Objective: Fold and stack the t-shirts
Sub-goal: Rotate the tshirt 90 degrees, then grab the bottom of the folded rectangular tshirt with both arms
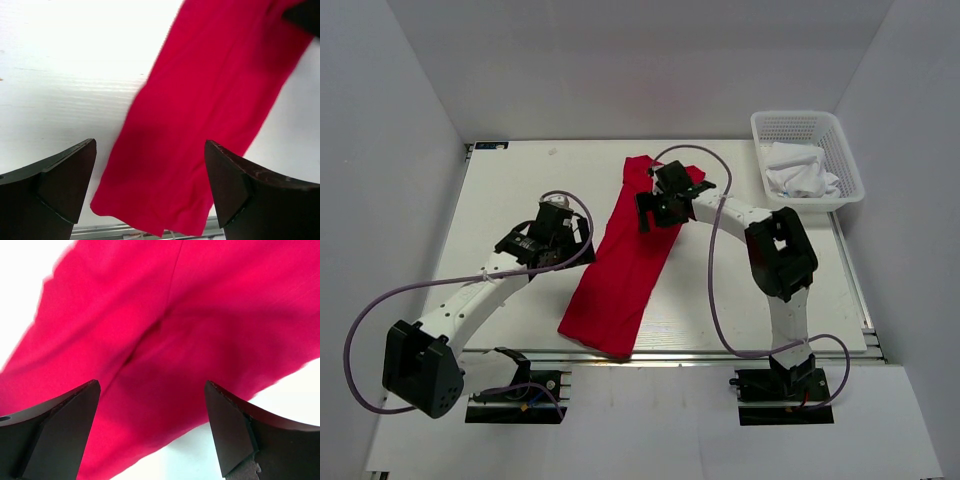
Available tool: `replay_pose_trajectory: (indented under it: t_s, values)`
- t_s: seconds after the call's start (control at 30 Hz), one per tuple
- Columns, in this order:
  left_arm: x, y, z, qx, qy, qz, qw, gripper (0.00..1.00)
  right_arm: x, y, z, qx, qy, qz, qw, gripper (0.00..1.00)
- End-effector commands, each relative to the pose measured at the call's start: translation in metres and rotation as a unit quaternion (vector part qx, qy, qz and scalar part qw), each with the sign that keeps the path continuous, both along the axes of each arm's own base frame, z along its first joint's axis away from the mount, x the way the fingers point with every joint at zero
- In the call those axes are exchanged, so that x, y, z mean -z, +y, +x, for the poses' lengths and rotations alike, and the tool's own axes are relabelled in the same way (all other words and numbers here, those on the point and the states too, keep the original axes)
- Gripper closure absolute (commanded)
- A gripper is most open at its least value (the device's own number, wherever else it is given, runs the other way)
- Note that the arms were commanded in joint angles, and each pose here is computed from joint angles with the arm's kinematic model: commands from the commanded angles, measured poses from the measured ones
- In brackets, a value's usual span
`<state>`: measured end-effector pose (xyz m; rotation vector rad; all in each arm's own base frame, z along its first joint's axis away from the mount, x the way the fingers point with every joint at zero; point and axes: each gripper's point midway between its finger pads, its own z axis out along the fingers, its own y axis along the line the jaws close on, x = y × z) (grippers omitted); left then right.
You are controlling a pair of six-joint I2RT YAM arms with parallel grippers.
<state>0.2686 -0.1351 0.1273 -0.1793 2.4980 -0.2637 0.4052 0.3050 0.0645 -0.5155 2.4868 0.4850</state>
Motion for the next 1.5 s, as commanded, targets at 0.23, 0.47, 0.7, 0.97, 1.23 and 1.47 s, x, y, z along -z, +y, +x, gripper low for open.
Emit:
replay_pose_trajectory:
  t_s: [0.23,0.47,0.7,0.97,1.23,1.47]
  values:
    - [-0.007,0.016,0.007,-0.045,-0.033,0.010,0.998,0.01,0.054,-0.013,0.003,0.035,0.077,-0.003,0.996,0.10]
    - [-0.009,0.007,0.018,-0.016,-0.042,0.003,0.999,0.01,0.070,-0.062,0.062,0.103,0.089,0.003,0.991,0.10]
    - [0.002,-0.023,0.034,0.045,-0.019,-0.019,0.999,0.01,0.025,-0.066,0.152,0.068,-0.012,0.028,0.997,0.10]
    - [0.032,-0.072,0.015,0.178,0.025,-0.069,0.981,0.01,-0.067,-0.057,0.107,0.008,-0.076,0.076,0.994,0.10]
    - [0.059,-0.096,-0.008,0.242,0.051,-0.073,0.966,0.01,-0.058,-0.093,-0.015,0.114,-0.029,0.138,0.983,0.10]
    - [0.086,-0.105,-0.030,0.261,0.084,-0.068,0.959,0.04,-0.017,-0.100,-0.131,0.081,0.080,0.144,0.983,0.10]
